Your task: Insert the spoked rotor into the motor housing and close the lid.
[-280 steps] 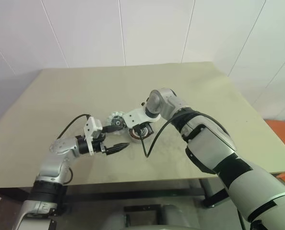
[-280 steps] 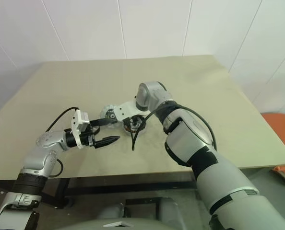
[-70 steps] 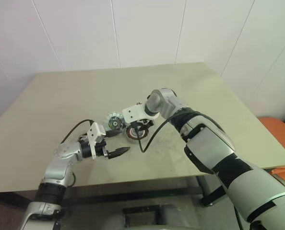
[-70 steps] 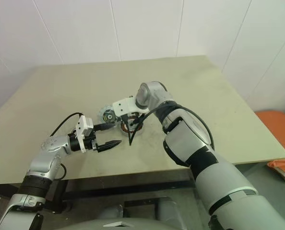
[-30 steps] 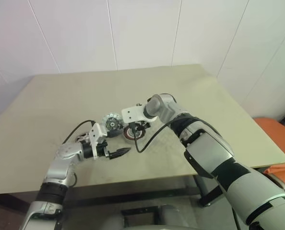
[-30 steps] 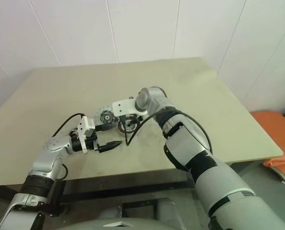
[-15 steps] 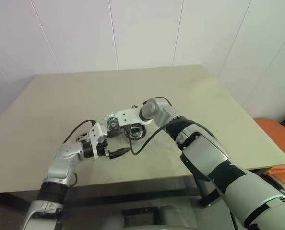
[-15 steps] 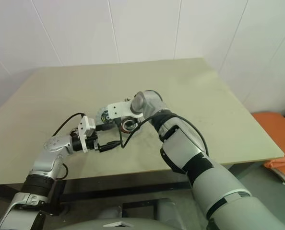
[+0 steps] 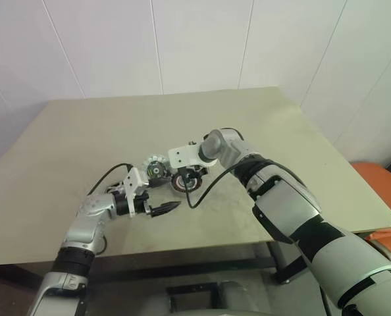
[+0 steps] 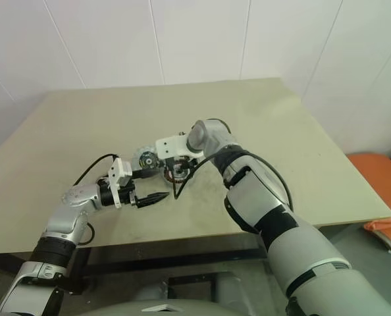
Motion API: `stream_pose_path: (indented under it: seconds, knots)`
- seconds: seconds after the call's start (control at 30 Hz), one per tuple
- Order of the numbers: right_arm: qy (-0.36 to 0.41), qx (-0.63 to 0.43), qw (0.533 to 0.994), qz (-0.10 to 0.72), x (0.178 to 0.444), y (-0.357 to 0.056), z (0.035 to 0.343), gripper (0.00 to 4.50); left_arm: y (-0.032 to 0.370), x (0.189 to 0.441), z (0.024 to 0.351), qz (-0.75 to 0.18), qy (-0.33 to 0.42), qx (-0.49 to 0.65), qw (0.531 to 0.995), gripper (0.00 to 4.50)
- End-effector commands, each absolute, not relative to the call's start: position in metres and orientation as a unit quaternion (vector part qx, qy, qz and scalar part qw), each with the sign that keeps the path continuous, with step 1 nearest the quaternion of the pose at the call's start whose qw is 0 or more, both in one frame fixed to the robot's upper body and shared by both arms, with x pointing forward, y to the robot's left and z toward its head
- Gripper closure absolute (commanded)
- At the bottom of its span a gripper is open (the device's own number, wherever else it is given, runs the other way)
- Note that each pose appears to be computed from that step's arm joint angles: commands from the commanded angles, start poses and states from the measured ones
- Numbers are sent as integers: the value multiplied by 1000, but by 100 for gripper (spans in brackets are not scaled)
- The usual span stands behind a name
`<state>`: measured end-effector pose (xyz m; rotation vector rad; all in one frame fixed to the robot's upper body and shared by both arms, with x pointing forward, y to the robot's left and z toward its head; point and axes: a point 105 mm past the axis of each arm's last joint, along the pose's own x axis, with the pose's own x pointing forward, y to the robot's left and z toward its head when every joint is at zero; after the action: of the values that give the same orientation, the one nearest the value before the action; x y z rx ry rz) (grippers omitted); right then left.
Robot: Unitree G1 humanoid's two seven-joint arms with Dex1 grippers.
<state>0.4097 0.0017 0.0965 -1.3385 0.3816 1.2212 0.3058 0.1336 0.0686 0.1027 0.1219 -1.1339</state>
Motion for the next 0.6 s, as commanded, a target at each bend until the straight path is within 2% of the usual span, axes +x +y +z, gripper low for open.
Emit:
stream_pose_path:
  seconds: [0.03,0.4,0.6]
  knots:
    - [150,-568,615,527,414,6,115,64,132,310,80,-540,37,64,838,0]
    - [122,-567,644,499,426,6,147,64,133,309,79,-540,38,62,839,0]
    - [127,-565,615,535,415,13,145,64,145,310,84,-533,39,62,843,0]
